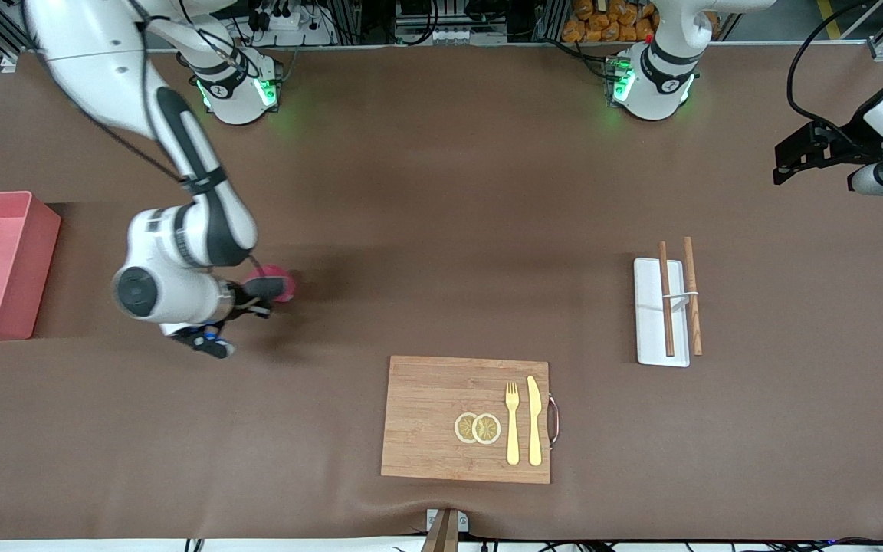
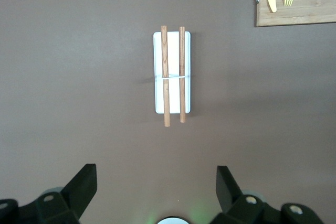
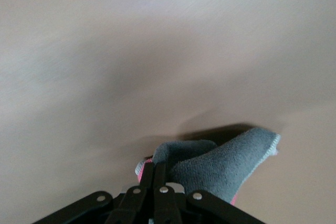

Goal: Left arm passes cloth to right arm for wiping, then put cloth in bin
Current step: 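Carry the cloth with the right gripper into the pink bin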

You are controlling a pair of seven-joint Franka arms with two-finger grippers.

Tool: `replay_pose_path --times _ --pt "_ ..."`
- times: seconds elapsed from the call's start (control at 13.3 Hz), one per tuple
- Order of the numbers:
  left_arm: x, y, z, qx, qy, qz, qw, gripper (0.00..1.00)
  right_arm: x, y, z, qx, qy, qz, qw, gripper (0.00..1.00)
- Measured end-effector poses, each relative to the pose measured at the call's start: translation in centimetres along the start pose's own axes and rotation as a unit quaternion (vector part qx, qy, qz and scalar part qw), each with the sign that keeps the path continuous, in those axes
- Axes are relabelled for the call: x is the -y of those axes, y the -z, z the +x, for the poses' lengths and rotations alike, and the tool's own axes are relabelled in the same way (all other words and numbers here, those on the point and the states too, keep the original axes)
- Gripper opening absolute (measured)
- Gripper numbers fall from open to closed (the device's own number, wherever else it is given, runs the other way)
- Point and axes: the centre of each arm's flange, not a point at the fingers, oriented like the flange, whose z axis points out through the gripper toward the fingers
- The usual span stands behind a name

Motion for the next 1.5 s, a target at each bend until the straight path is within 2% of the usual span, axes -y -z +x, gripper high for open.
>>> replay_pose_path --times 0.22,0.53,0.75,0.97,1.27,1.35,1.5 --pt "0.7 0.2 0.0 -0.004 0.007 0.0 1.0 1.0 2.0 -0.1 -1.6 -0.003 -0.017 -0.001 1.0 0.02" --pt "0.7 1.4 0.0 -0.02 0.013 0.0 1.0 1.0 -2.5 5.1 0.3 0.006 -0.016 0.009 1.0 0.02" --pt "0.1 1.6 0.0 -0.022 0.022 0.0 1.0 1.0 -11.1 11.0 3.6 -0.005 0.027 0.033 0.999 0.02" --pt "0.0 1.6 0.0 -0.021 0.025 0.0 0.999 1.0 -20.8 15.3 5.6 -0.021 0.101 0.015 0.995 0.02" --pt "0.2 1.4 0.1 -0.02 0.027 -0.001 0.999 1.0 -35.4 21.1 6.4 -0.034 0.215 0.011 0.976 0.02" --pt "0.1 1.4 0.1 -0.019 0.026 0.0 0.999 1.0 -39.2 22.7 6.3 -0.038 0.236 0.001 0.971 0.02" --pt "-0.1 1.4 0.1 -0.019 0.024 0.0 1.0 1.0 -46.0 26.2 6.1 -0.054 0.276 -0.038 0.959 0.02"
